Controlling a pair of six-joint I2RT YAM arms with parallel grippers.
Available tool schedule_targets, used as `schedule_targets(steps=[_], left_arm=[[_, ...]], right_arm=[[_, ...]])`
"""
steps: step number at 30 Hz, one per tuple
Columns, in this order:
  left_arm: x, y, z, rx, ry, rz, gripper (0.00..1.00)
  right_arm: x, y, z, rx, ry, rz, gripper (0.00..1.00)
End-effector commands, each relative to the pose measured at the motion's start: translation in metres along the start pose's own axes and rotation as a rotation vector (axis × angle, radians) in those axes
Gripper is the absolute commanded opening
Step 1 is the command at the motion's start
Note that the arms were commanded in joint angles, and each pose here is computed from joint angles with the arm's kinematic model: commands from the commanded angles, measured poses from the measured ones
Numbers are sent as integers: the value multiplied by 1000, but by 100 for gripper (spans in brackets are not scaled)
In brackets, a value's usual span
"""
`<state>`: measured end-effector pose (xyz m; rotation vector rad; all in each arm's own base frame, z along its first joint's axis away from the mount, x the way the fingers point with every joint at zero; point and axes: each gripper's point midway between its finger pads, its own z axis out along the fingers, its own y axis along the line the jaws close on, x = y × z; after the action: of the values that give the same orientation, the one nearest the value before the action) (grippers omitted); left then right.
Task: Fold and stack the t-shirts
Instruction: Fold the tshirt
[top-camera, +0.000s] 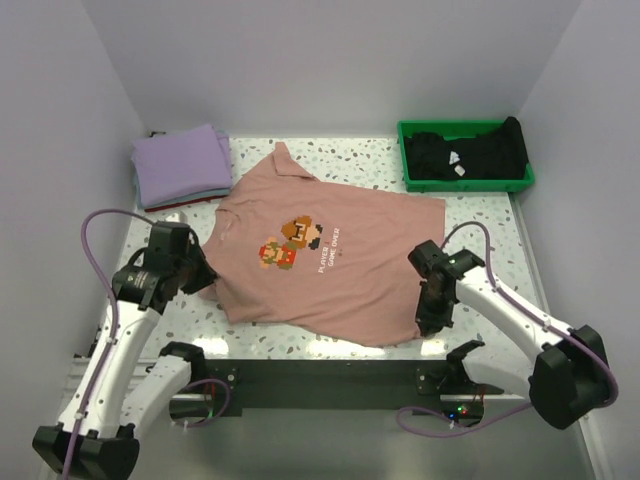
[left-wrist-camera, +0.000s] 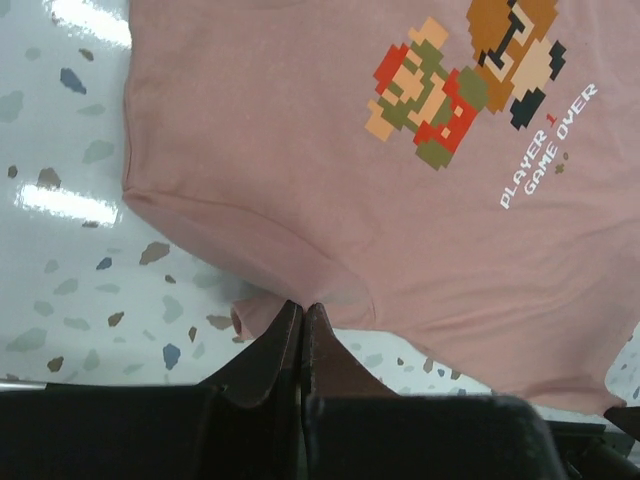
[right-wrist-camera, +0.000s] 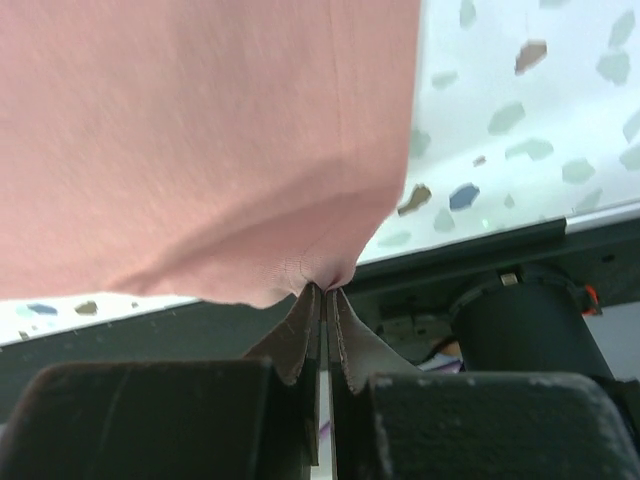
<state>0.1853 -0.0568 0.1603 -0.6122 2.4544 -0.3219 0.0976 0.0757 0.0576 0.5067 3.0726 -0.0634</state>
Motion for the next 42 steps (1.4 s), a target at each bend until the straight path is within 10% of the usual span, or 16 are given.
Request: schedule_targets(steps=[1, 42], left_arm=[[-33, -26, 13, 93, -104, 51, 0], [-155, -83, 72, 69, -205, 241, 0]], right_arm=[[-31, 20, 0, -50, -76, 0, 0], [-178, 5, -33, -32, -231, 75, 0]])
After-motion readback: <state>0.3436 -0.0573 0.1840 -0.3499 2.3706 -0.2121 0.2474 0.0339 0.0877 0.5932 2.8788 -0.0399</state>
